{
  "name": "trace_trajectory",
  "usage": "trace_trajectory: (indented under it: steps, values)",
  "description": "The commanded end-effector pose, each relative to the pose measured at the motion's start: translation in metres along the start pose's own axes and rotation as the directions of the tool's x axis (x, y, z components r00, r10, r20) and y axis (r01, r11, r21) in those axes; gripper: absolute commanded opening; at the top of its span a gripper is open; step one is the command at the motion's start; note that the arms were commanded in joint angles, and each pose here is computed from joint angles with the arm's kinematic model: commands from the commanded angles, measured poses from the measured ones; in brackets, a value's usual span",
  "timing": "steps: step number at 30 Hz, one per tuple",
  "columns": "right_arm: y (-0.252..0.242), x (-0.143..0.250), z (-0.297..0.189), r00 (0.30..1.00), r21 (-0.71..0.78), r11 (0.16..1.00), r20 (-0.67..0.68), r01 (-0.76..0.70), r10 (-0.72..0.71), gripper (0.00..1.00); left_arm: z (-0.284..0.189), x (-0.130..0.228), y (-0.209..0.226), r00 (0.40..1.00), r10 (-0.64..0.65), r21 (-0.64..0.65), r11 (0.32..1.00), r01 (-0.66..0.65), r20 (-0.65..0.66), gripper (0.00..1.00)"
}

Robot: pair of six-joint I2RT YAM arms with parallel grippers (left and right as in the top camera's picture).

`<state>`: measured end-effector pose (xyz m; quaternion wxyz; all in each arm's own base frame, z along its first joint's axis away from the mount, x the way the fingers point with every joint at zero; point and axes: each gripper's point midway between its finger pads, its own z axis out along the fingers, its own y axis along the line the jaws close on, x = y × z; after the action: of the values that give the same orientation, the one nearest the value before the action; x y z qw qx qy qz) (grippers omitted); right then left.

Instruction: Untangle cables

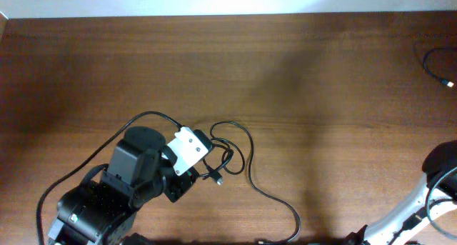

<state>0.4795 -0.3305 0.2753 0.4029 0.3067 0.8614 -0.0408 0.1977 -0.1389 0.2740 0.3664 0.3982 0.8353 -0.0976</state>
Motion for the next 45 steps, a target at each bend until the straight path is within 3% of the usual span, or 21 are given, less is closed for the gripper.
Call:
trace_trajectory:
  steps: [1, 4, 7, 8, 9, 10, 13, 16, 18, 21, 23, 25, 27, 28, 31, 33, 35, 37, 39, 41, 45]
  values:
    - [-0.013, 0.04, 0.048, 0.992, -0.043, 0.999, -0.128, 0.014, -0.019, 0.04, -0.001, 0.0, 0.0, 1.0, -0.014, -0.004, 1.0, 0.014, 0.003, 0.0]
    - [-0.025, 0.085, 0.096, 0.967, -0.04, 0.999, -0.252, 0.015, -0.024, 0.04, -0.001, 0.003, -0.001, 1.0, -0.02, 0.001, 1.0, 0.02, -0.01, 0.0]
    - [-0.029, 0.103, 0.114, 0.956, -0.037, 0.999, -0.292, 0.01, -0.021, 0.04, -0.001, 0.003, -0.001, 0.999, -0.035, 0.0, 0.999, 0.035, -0.01, 0.0]
    - [-0.03, 0.106, 0.117, 0.954, -0.036, 0.999, -0.299, 0.008, -0.019, 0.25, -0.001, 0.003, -0.001, 0.999, -0.038, 0.0, 0.999, 0.038, -0.01, 0.0]
    - [-0.029, 0.106, 0.117, 0.954, -0.028, 0.999, -0.3, -0.025, 0.015, 0.55, -0.001, 0.003, -0.001, 0.999, -0.038, 0.0, 0.999, 0.038, -0.01, 0.0]
    - [-0.026, 0.105, 0.115, 0.951, -0.038, 0.997, -0.303, -0.07, 0.055, 0.99, -0.001, 0.003, -0.001, 0.999, -0.038, 0.001, 0.999, 0.038, -0.011, 0.0]
    - [0.009, 0.088, 0.074, 0.959, -0.219, 0.976, -0.277, -0.002, -0.06, 0.99, -0.001, 0.003, -0.001, 0.999, -0.038, 0.0, 0.999, 0.038, -0.01, 0.0]
    - [0.056, 0.013, -0.037, 0.992, -0.36, 0.927, -0.023, 0.108, -0.125, 0.99, -0.001, 0.003, -0.001, 0.999, -0.038, 0.0, 0.999, 0.038, -0.01, 0.0]
    - [0.084, -0.006, -0.089, 0.984, -0.407, 0.896, 0.079, 0.176, -0.157, 0.99, -0.001, 0.003, -0.001, 0.999, -0.037, 0.0, 0.999, 0.037, -0.01, 0.0]
    - [0.147, 0.013, -0.107, 0.961, -0.461, 0.845, 0.083, 0.271, -0.263, 0.99, -0.001, 0.003, -0.001, 0.999, -0.037, 0.0, 0.999, 0.037, -0.011, 0.0]
    - [0.157, 0.024, -0.097, 0.952, -0.404, 0.866, 0.054, 0.295, -0.3, 0.99, -0.001, 0.003, -0.001, 0.999, -0.037, 0.0, 0.999, 0.037, -0.011, 0.0]
    - [0.195, 0.017, -0.152, 0.923, -0.553, 0.741, 0.187, 0.382, -0.336, 0.99, -0.001, 0.003, -0.001, 0.999, -0.037, 0.0, 0.999, 0.037, -0.011, 0.0]
    - [0.232, 0.003, -0.27, 0.796, -0.547, 0.581, 0.473, 0.602, -0.378, 0.99, -0.001, 0.003, -0.001, 0.999, -0.037, 0.0, 0.999, 0.037, -0.011, 0.0]
    - [0.247, -0.003, -0.353, 0.655, -0.425, 0.534, 0.657, 0.73, -0.373, 0.99, -0.001, 0.003, -0.001, 0.999, -0.037, 0.0, 0.999, 0.037, -0.01, 0.0]
    - [0.258, 0.02, -0.457, 0.508, -0.34, 0.456, 0.8, 0.822, -0.319, 0.99, -0.001, 0.003, 0.0, 0.999, -0.037, -0.001, 0.999, 0.037, -0.009, 0.0]
    - [0.258, 0.038, -0.438, 0.527, -0.365, 0.43, 0.77, 0.826, -0.359, 0.98, -0.001, 0.001, 0.0, 0.999, -0.036, -0.003, 0.999, 0.036, -0.003, 0.0]
    - [0.257, 0.074, -0.377, 0.556, -0.4, 0.423, 0.749, 0.813, -0.36, 0.99, -0.001, 0.003, -0.001, 0.999, -0.038, 0.0, 0.999, 0.038, -0.011, 0.0]
    - [0.246, 0.103, -0.352, 0.565, -0.398, 0.466, 0.766, 0.79, -0.305, 0.99, -0.001, 0.003, -0.001, 0.999, -0.037, 0.0, 0.999, 0.037, -0.01, 0.0]
    - [0.224, 0.144, -0.339, 0.691, -0.494, 0.539, 0.675, 0.683, -0.257, 0.99, -0.001, 0.003, -0.001, 0.999, -0.037, 0.0, 0.999, 0.037, -0.01, 0.0]
    - [0.195, 0.204, -0.311, 0.791, -0.532, 0.596, 0.5, 0.602, -0.353, 0.99, -0.001, 0.002, 0.0, 0.999, -0.037, -0.001, 0.999, 0.037, -0.006, 0.0]
    - [0.164, 0.288, -0.295, 0.836, -0.573, 0.616, 0.449, 0.54, -0.316, 0.99, -0.001, 0.0, 0.0, 0.999, -0.036, -0.003, 0.999, 0.036, 0.001, 0.0]
